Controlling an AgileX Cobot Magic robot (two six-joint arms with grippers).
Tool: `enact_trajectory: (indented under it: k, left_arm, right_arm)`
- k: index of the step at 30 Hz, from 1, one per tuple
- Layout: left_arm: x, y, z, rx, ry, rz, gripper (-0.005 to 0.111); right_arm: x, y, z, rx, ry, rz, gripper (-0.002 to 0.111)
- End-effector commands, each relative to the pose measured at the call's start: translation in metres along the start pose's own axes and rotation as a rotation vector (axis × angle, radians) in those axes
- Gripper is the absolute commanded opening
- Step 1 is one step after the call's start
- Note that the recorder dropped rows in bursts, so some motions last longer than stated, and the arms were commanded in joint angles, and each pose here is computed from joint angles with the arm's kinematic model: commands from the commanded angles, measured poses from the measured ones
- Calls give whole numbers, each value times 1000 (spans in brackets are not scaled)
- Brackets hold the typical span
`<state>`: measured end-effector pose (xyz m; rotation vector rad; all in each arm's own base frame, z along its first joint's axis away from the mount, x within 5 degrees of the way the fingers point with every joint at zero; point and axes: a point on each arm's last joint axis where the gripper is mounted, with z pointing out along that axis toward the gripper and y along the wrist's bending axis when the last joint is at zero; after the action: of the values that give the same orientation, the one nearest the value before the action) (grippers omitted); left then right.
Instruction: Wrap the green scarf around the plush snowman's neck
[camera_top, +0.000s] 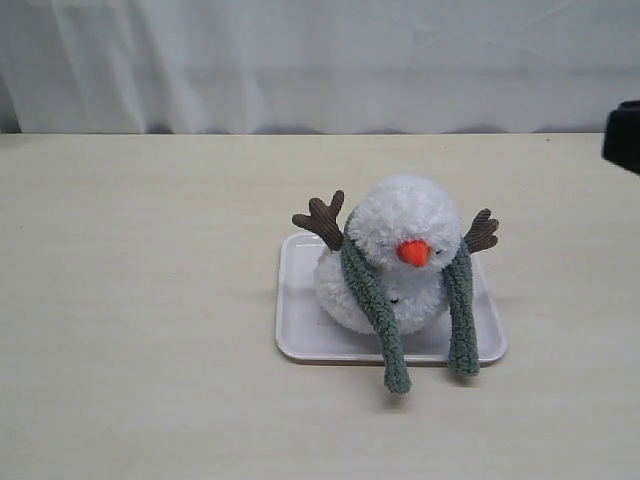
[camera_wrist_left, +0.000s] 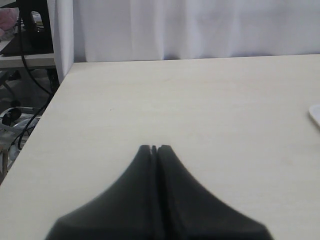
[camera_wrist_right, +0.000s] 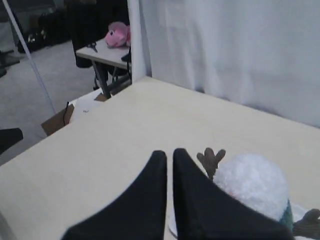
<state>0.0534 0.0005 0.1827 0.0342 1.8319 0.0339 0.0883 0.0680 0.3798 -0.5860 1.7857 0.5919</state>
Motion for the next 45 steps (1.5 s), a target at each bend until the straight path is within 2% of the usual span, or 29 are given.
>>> enact_trajectory:
  k: [1,6,12,16,22,29,45]
  left_arm:
    - [0,0,0,0,-12,-3,0]
    - [0,0,0,0,-12,-3,0]
    - [0,0,0,0,-12,-3,0]
    - [0,0,0,0,-12,-3,0]
    - [0,0,0,0,-6,-3,0]
    - [0,0,0,0,-6,-3,0]
    - [0,0,0,0,-6,-3,0]
  right_arm:
    - [1,13,-32,3,-108,-58,4]
    - [9,25,-60,-12,-148,-112,4]
    - [24,29,-72,-2,-96,-114,4]
    - [50,26,-69,21,-115,-103,4]
    - [81,15,-63,99,-249,-83,4]
    - [80,12,-63,134,-282,-101,4]
    - [80,13,-63,123,-287,-85,4]
